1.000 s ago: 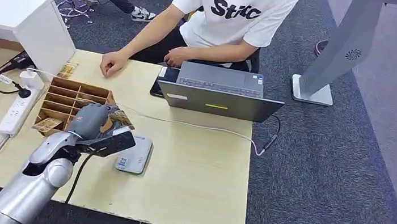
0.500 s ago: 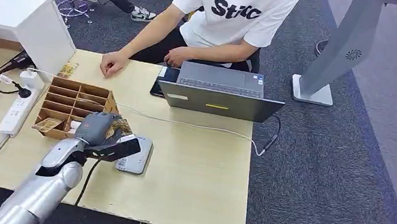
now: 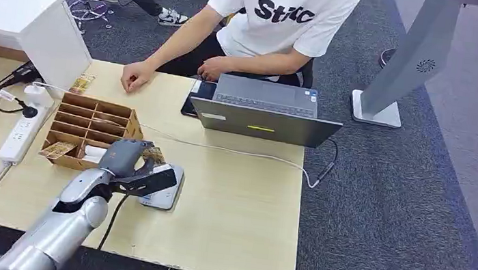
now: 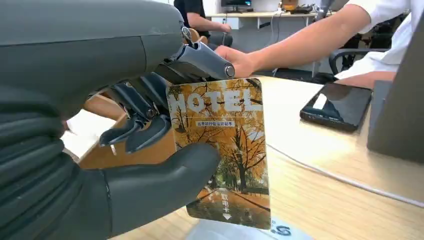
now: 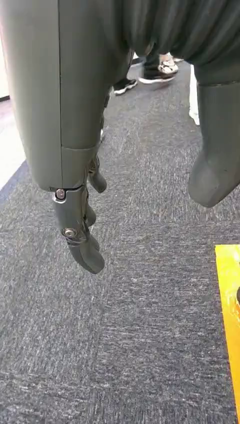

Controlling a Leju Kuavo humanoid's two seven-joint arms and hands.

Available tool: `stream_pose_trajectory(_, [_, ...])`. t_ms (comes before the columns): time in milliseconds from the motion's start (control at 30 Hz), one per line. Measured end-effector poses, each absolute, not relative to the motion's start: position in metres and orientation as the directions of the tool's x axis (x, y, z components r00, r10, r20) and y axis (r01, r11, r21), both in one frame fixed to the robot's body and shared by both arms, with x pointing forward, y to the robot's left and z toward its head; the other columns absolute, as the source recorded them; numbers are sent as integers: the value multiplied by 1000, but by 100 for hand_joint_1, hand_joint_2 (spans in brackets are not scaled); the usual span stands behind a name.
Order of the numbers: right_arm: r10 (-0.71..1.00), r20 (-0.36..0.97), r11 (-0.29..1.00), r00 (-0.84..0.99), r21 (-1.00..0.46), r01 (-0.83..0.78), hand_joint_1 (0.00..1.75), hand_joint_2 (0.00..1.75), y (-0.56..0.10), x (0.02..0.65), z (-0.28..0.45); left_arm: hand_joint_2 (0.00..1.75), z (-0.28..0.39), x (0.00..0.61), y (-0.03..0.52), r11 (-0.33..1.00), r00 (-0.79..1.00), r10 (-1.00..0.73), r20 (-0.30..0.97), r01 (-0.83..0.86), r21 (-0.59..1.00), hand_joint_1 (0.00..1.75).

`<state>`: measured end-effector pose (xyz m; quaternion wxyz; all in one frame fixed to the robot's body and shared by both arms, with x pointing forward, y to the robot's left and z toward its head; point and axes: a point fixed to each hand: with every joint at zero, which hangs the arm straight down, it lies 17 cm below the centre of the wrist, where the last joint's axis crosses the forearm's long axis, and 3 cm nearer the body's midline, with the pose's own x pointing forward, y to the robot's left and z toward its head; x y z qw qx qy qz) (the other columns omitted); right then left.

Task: Pass the card to the sensor for recognition and then transmit it.

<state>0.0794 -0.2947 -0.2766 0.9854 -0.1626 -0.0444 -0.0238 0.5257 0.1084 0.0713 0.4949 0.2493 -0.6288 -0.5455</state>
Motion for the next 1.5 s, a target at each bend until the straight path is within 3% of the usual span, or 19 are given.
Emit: stream_pose_trajectory(1500, [-2, 94, 952, 996, -305, 30, 0, 175, -287, 80, -277, 175, 76, 520, 73, 305, -425, -814, 397, 269, 914, 175])
